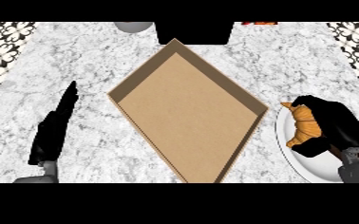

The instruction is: Pick the croissant from the plate and place it in the cardboard box

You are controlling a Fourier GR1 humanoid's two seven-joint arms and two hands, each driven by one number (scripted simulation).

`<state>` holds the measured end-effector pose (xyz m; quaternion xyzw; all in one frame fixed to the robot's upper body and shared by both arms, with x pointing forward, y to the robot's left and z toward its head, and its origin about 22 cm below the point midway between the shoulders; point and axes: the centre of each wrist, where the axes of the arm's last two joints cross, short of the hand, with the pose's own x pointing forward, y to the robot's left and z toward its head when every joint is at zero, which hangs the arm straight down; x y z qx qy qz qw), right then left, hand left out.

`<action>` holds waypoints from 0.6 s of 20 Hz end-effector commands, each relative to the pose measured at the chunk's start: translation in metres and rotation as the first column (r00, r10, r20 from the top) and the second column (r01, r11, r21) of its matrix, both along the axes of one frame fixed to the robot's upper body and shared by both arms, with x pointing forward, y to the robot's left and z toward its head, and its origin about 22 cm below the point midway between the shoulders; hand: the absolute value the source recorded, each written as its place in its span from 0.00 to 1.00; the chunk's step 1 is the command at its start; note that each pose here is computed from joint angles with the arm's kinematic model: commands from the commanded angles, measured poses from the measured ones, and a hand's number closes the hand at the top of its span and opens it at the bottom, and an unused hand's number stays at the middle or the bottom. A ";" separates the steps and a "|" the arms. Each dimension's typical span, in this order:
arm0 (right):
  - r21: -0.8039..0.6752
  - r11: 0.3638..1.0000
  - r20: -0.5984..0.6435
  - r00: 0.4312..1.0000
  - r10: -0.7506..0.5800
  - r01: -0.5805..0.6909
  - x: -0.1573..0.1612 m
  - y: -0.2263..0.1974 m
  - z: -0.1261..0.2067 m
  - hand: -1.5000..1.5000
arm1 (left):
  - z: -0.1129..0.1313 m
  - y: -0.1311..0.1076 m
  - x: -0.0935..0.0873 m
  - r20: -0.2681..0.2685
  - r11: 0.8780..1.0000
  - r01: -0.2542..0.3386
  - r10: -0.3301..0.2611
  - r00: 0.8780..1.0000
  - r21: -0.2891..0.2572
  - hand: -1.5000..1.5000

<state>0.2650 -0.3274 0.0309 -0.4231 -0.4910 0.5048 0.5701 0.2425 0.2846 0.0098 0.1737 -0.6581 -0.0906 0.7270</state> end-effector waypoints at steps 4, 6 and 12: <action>0.039 0.995 0.124 0.989 0.082 -0.088 -0.005 0.013 0.062 1.00 | -0.005 0.001 0.006 0.005 1.000 -0.015 0.015 1.000 0.004 0.50; 0.137 0.975 0.206 0.968 0.146 -0.176 -0.004 0.004 0.063 1.00 | 0.002 0.013 0.010 -0.002 1.000 -0.009 0.009 1.000 0.017 0.50; 0.398 0.825 0.375 0.892 0.253 -0.401 -0.018 0.034 0.104 1.00 | 0.000 0.019 -0.008 -0.007 1.000 -0.005 0.005 1.000 0.011 0.50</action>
